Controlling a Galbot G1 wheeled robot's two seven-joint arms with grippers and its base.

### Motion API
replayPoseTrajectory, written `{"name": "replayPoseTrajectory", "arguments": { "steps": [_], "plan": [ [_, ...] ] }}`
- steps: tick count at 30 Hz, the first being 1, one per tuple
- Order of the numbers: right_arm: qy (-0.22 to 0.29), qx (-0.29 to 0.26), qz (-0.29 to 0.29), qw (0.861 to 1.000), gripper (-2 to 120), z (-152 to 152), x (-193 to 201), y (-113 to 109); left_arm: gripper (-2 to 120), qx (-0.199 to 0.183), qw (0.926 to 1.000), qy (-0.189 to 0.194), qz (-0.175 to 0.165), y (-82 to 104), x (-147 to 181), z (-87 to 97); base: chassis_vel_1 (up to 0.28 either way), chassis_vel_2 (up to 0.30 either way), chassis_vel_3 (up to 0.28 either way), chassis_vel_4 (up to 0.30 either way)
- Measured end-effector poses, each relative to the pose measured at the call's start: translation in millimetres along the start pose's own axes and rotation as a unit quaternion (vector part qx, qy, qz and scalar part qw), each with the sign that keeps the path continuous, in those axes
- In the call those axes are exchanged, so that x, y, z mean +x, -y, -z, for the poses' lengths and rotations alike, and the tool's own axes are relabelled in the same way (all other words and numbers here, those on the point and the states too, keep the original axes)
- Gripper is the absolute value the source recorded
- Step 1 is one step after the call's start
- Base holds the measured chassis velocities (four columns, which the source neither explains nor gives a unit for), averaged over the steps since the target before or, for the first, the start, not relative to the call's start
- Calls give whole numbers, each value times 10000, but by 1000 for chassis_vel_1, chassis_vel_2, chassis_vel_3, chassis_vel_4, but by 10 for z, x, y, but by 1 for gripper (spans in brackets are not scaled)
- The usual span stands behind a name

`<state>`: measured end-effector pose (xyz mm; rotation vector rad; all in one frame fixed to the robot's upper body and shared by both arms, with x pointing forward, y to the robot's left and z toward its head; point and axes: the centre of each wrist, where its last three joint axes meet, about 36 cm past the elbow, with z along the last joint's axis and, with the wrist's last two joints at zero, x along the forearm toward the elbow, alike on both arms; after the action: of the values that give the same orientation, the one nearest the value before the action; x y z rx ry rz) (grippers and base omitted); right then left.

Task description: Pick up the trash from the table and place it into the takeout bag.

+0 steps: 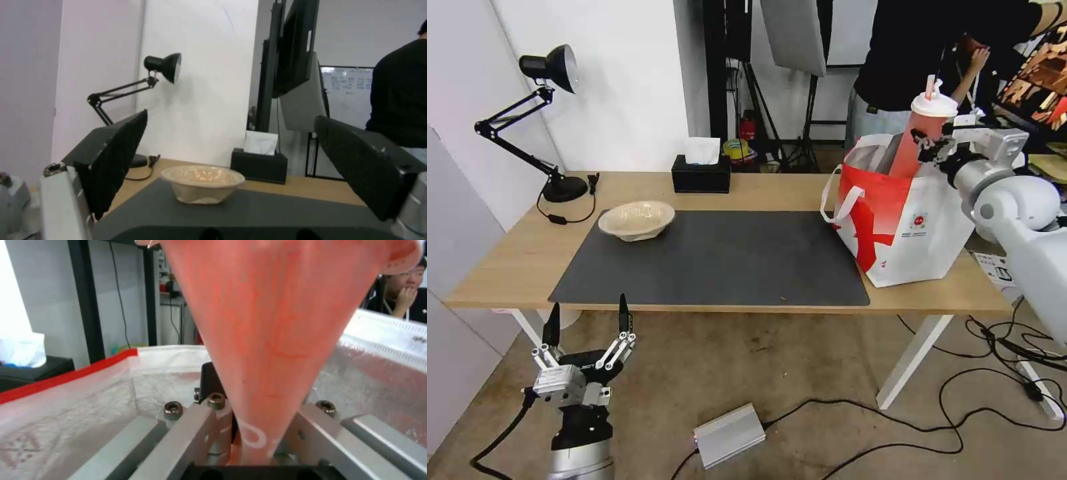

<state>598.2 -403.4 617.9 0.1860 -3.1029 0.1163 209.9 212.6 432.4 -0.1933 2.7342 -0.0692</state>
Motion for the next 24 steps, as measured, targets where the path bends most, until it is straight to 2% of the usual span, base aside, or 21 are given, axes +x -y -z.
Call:
{"name": "replayPoseTrajectory", "arguments": {
  "steps": [9, 19, 24],
  "plan": [
    [-568, 235, -142, 9980, 3, -10, -60, -91, 100, -9, 10000, -1, 18, -10, 2, 2, 0, 0, 0, 0],
    [-908, 462, -222, 9945, 2, 182, -8, -127, 100, -5, 10000, 8, 16, -10, 5, 10, 0, 0, 0, 0],
    [-1149, 688, -224, 9907, 2, 370, 58, -139, 100, 19, 10000, 8, 17, 8, 6, 7, 0, 0, 0, 0]
  ]
}}
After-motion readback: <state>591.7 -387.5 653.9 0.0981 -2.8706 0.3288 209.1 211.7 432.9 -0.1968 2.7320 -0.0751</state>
